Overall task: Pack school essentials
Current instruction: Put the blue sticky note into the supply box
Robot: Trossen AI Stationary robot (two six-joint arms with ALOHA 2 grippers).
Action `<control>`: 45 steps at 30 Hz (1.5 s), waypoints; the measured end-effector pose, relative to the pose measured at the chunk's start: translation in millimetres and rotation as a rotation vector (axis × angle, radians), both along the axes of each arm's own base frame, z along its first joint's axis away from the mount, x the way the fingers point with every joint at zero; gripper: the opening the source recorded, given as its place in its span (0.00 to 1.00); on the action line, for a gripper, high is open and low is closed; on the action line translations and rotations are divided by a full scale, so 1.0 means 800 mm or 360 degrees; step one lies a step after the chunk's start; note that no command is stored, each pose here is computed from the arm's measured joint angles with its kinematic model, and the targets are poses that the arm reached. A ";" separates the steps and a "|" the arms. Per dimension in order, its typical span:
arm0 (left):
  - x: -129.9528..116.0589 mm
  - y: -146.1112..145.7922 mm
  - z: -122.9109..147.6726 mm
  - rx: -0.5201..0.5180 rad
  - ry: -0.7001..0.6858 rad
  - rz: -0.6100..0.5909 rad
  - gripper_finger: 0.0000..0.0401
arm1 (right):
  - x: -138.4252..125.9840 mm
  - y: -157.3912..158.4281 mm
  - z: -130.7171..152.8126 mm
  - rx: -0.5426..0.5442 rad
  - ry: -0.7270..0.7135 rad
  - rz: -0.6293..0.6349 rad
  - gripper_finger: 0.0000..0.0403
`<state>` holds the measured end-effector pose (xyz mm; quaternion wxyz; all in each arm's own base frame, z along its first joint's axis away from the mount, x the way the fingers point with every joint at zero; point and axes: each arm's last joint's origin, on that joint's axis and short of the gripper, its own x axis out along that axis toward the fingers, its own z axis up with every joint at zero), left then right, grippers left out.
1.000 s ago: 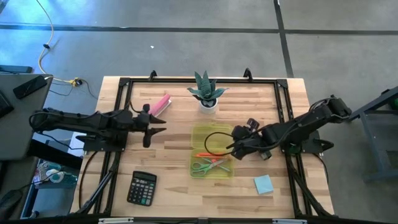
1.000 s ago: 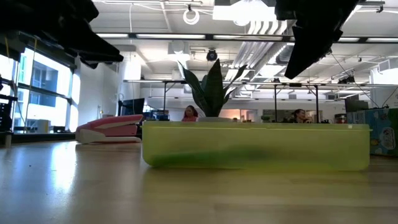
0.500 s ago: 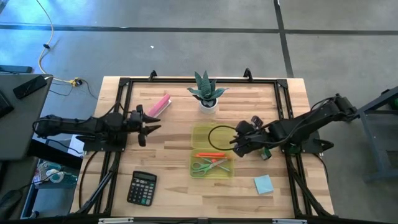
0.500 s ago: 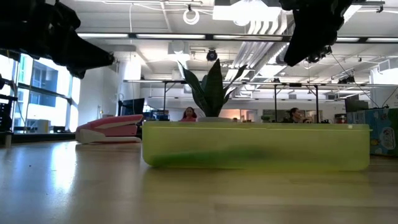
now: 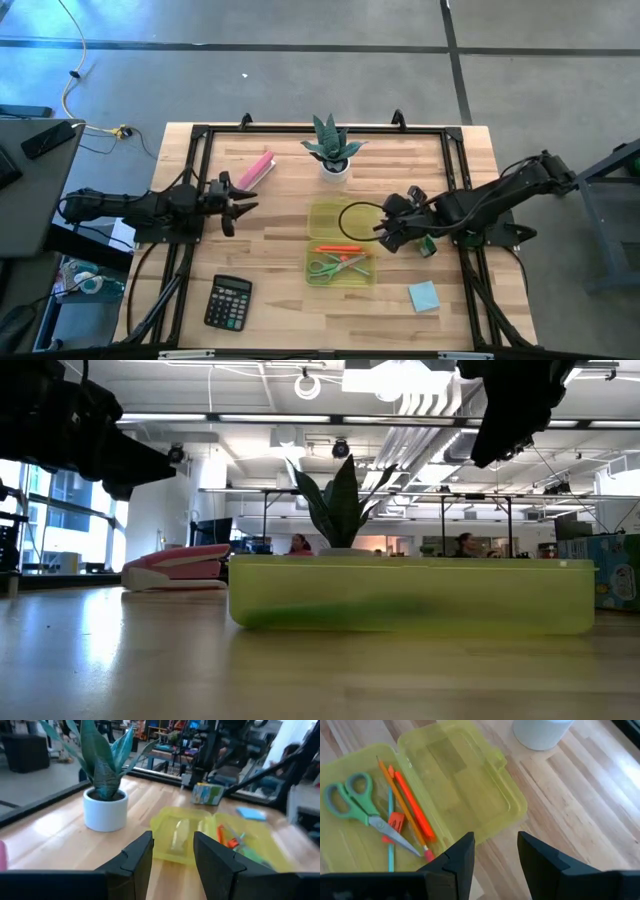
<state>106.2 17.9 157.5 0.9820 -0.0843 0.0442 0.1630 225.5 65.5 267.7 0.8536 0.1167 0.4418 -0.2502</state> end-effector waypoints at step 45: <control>0.001 0.001 -0.002 -0.0004 0.0027 0.0033 0.33 | -0.056 0.171 -0.074 0.1066 0.0276 -0.1108 0.35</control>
